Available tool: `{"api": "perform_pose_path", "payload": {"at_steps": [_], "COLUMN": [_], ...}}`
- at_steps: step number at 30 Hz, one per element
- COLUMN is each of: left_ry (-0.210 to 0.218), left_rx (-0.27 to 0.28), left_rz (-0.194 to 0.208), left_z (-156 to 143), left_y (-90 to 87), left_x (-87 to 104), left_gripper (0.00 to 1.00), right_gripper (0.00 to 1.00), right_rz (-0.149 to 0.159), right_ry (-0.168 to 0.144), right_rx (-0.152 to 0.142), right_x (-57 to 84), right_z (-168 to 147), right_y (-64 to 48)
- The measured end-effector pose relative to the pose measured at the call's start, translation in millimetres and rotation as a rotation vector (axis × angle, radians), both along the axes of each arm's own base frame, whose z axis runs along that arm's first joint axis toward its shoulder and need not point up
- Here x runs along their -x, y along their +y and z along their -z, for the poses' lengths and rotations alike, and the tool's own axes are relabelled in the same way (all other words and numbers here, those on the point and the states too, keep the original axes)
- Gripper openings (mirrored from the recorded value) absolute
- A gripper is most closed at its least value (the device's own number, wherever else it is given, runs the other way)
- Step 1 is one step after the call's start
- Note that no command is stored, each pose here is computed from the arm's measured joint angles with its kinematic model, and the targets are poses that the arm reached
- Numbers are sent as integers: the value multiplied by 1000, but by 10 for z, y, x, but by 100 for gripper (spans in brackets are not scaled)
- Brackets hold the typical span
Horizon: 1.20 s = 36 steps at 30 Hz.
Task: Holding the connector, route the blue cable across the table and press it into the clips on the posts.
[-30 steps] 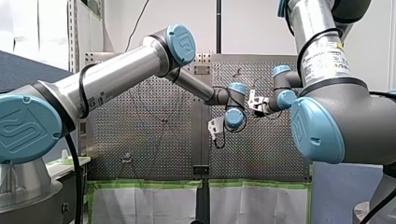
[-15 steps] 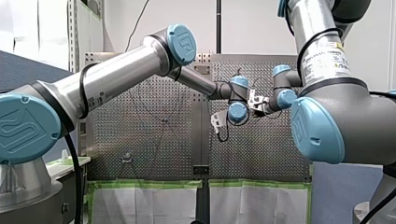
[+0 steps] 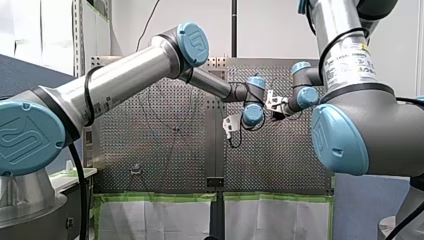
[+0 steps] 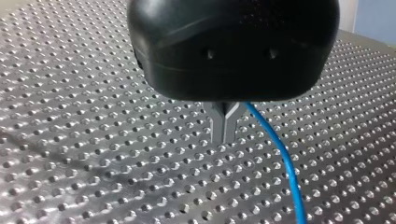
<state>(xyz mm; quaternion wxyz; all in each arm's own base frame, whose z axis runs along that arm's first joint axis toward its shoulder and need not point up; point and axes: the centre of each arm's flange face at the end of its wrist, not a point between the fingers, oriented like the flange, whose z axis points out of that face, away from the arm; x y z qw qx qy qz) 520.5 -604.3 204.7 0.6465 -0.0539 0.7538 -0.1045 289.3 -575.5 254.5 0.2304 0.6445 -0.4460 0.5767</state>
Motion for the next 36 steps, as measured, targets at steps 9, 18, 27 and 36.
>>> {"api": "perform_pose_path", "payload": {"at_steps": [9,18,27,36], "left_ry": [-18,-71,-118,-181], "left_rx": [8,16,47,112], "left_rz": [-14,-7,0,9], "left_z": [-446,-750,-1174,-1771], "left_y": [49,128,175,241], "left_x": [146,247,386,500], "left_gripper": [0,0,0,0], "right_gripper": [0,0,0,0], "right_rz": [5,11,8,-6], "right_ry": [-27,-43,-48,-53], "right_rx": [42,73,87,107], "right_x": [19,73,97,98], "right_z": [-518,-1069,-1354,-1586], "right_y": [69,203,315,386]}}
